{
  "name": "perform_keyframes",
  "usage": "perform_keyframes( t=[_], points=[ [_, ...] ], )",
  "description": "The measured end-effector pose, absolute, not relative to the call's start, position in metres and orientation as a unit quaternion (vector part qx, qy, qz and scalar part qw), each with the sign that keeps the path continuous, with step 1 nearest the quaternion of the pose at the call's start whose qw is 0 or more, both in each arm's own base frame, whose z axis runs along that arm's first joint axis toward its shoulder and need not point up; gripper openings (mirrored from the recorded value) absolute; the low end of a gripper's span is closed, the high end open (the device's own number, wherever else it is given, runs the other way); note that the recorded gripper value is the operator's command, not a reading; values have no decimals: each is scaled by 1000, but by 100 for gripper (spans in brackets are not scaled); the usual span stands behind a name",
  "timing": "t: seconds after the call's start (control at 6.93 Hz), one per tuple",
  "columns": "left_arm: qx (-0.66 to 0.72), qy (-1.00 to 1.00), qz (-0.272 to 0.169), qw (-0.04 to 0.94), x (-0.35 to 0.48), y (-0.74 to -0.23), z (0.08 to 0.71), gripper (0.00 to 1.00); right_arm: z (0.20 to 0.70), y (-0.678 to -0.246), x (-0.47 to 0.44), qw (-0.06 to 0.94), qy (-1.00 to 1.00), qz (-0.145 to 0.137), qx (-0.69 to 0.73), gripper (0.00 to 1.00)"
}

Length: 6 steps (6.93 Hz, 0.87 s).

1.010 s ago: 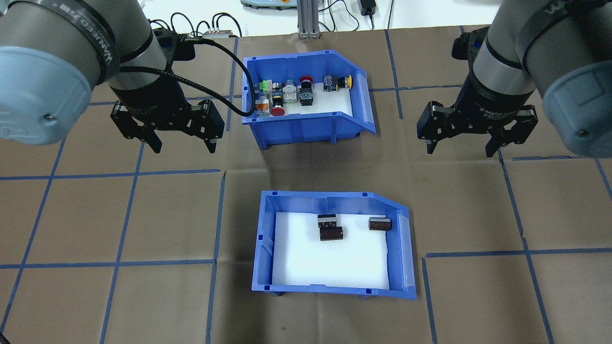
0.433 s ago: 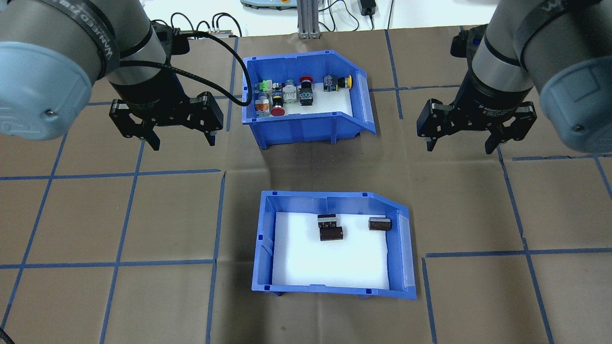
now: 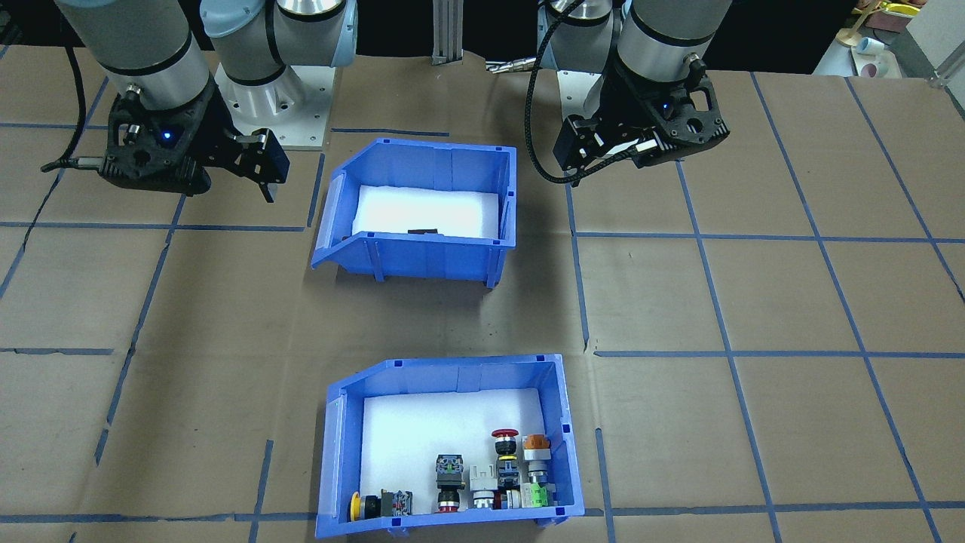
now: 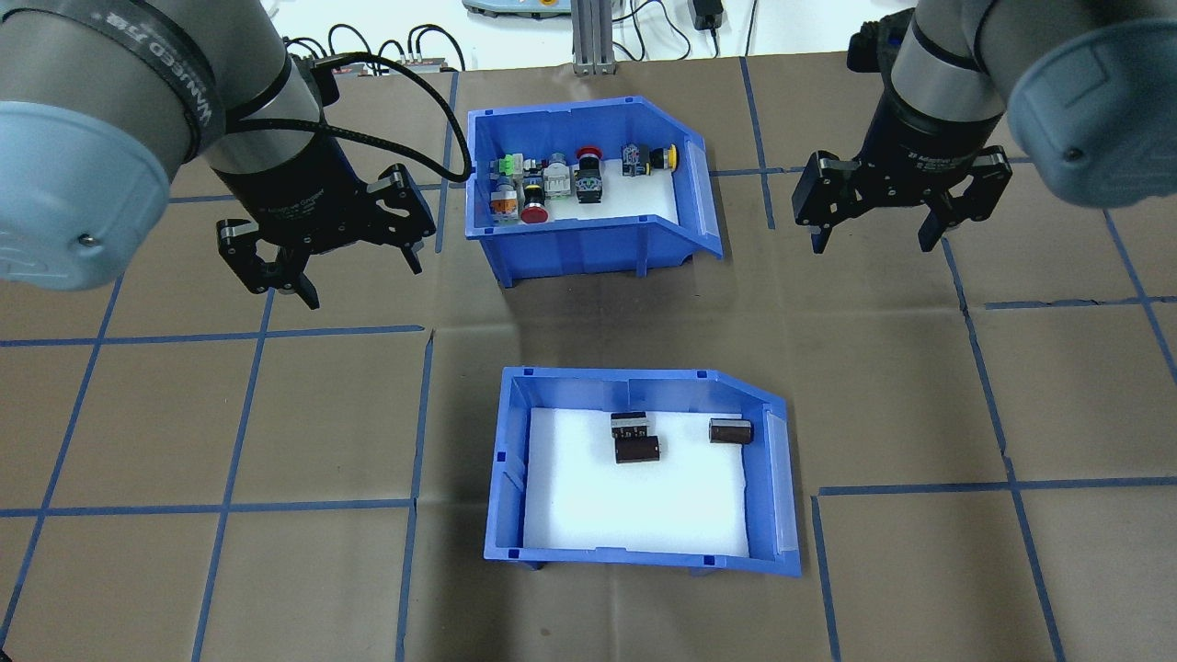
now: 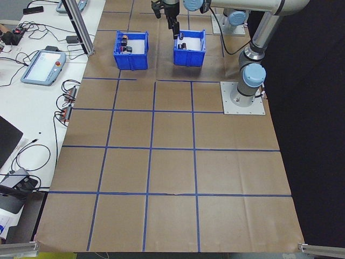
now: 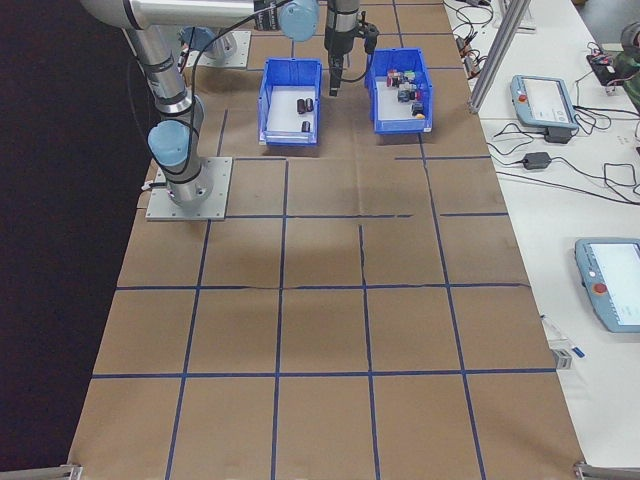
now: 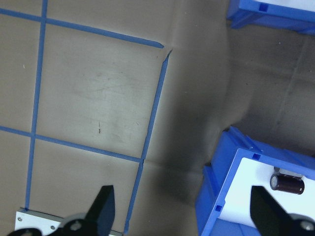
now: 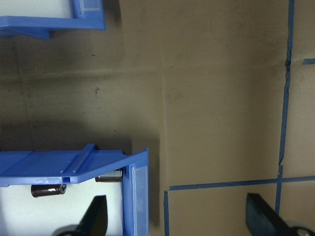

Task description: Place battery box in front

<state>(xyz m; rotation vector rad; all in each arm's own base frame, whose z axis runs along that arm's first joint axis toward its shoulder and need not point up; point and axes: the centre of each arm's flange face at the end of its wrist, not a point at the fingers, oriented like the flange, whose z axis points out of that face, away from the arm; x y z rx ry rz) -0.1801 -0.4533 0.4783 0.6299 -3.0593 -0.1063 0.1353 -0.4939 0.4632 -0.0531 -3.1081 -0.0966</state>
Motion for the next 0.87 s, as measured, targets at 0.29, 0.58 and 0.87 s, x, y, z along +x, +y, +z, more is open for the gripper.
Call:
perform_keyframes(
  t=[0.29, 0.58, 0.87],
  points=[
    [282, -958, -49, 25, -201, -434, 466, 95, 464, -530, 137, 12, -998, -30, 45, 100],
    [394, -918, -43, 25, -251, -394, 450, 95, 456, -558, 147, 10, -993, -35, 113, 100],
    [495, -868, -35, 32, -302, -327, 417, 98, 443, -572, 171, 10, -980, -41, 194, 100]
  ],
)
